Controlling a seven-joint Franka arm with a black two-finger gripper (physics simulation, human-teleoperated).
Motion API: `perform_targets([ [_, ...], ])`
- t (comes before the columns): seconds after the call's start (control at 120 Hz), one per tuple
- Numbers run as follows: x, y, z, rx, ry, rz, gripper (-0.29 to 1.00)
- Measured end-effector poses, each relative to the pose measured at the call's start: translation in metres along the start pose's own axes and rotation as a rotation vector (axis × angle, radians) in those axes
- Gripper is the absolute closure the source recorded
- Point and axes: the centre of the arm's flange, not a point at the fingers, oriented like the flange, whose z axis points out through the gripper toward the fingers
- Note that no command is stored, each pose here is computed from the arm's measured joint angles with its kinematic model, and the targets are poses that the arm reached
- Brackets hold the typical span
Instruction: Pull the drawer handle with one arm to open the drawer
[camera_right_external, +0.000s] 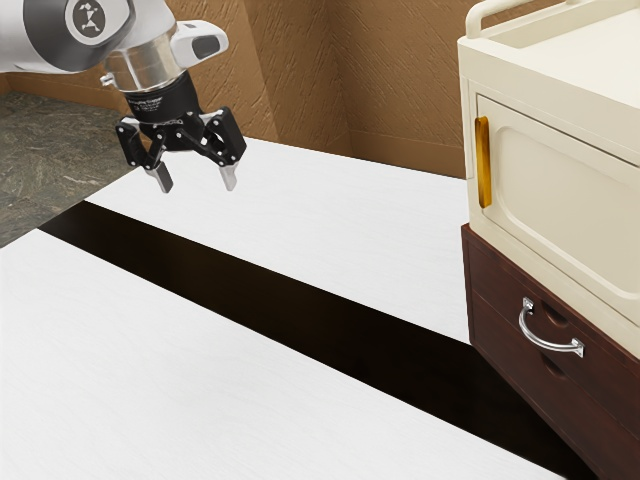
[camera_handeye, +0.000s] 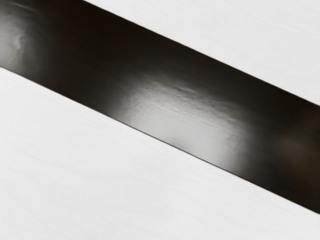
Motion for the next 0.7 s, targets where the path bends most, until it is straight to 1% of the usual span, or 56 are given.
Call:
perform_targets([
  [0.1, 0.000, 0.000, 0.000, 0.000, 0.000, -0.003, 0.00],
  [0.133, -0.005, -0.001, -0.012, -0.011, 0.018, -0.001, 0.00],
  [0.15, -0.011, -0.003, -0.029, -0.025, 0.048, 0.002, 0.00],
  [0.192, -0.037, -0.012, -0.097, -0.078, 0.173, 0.012, 0.00],
  [0.225, -0.056, -0.018, -0.132, -0.109, 0.238, 0.019, 0.00],
  [0.267, -0.069, -0.023, -0.154, -0.130, 0.279, 0.023, 0.00],
  [0.317, -0.073, -0.027, -0.163, -0.139, 0.301, 0.019, 0.00],
  [0.475, -0.055, -0.027, -0.154, -0.127, 0.323, -0.003, 0.00],
  [0.617, -0.042, -0.025, -0.128, -0.109, 0.274, -0.012, 0.00],
  [0.7, -0.060, -0.023, -0.107, -0.127, 0.203, 0.018, 0.00],
])
